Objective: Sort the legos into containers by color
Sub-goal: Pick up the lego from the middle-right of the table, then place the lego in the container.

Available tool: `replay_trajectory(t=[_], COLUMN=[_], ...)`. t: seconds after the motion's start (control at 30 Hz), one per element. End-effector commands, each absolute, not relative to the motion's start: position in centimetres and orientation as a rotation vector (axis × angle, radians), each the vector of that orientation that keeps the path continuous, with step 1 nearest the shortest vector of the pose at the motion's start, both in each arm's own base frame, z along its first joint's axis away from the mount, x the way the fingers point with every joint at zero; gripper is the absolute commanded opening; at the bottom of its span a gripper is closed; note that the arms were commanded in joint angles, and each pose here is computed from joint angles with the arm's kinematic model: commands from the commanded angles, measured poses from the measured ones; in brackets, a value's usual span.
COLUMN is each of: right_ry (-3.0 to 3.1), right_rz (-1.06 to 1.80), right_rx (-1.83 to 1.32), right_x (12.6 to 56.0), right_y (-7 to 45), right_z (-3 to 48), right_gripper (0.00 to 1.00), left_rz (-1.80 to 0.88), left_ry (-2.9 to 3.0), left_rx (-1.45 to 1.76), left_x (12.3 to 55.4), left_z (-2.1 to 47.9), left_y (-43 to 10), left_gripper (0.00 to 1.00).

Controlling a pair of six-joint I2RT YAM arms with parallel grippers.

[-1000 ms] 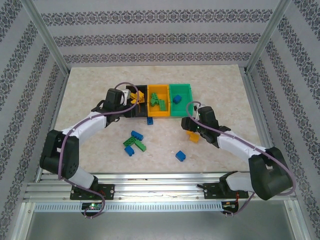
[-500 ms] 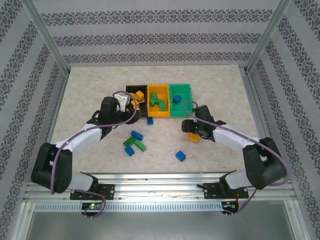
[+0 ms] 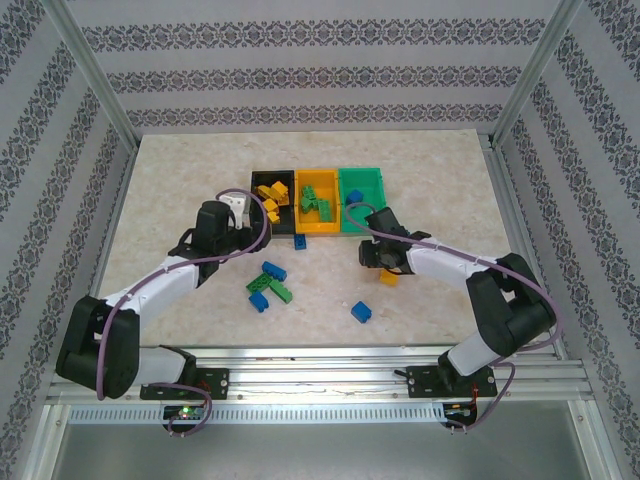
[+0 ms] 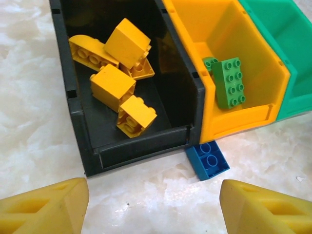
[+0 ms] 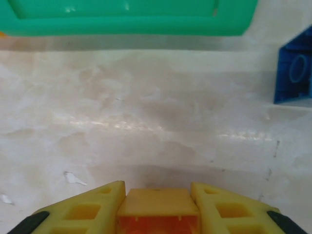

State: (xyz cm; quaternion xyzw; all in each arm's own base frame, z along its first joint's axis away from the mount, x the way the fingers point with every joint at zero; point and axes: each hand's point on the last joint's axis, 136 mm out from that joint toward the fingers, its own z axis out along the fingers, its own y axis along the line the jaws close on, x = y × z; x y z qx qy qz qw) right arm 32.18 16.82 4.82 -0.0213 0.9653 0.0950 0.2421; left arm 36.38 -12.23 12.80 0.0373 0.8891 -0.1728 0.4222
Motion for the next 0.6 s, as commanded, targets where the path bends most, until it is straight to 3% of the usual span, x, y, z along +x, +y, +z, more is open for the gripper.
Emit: replay_trajectory(t=[0.0, 0.33, 0.57], right_ry=[2.585, 2.403, 2.339], right_rz=[0.283, 0.455, 0.416], right_rx=[-0.128, -0.420, -0.496], right_x=[33.6, 38.7, 42.5], right_y=[19.2, 32.5, 37.6], right_z=[7.0, 13.6, 14.9], right_gripper=[0.34, 0.35, 0.36], left_rz=[-0.436, -0.645, -0.673], left_ry=[2.204, 2.111, 2.060], left_rx=[-0.043, -0.322, -0.357], left_x=[36.6, 36.7, 36.4], left_z=[12.8, 11.7, 12.2], left_y=[-10.2, -6.6, -5.6], left_gripper=[0.70, 0.69, 0.69])
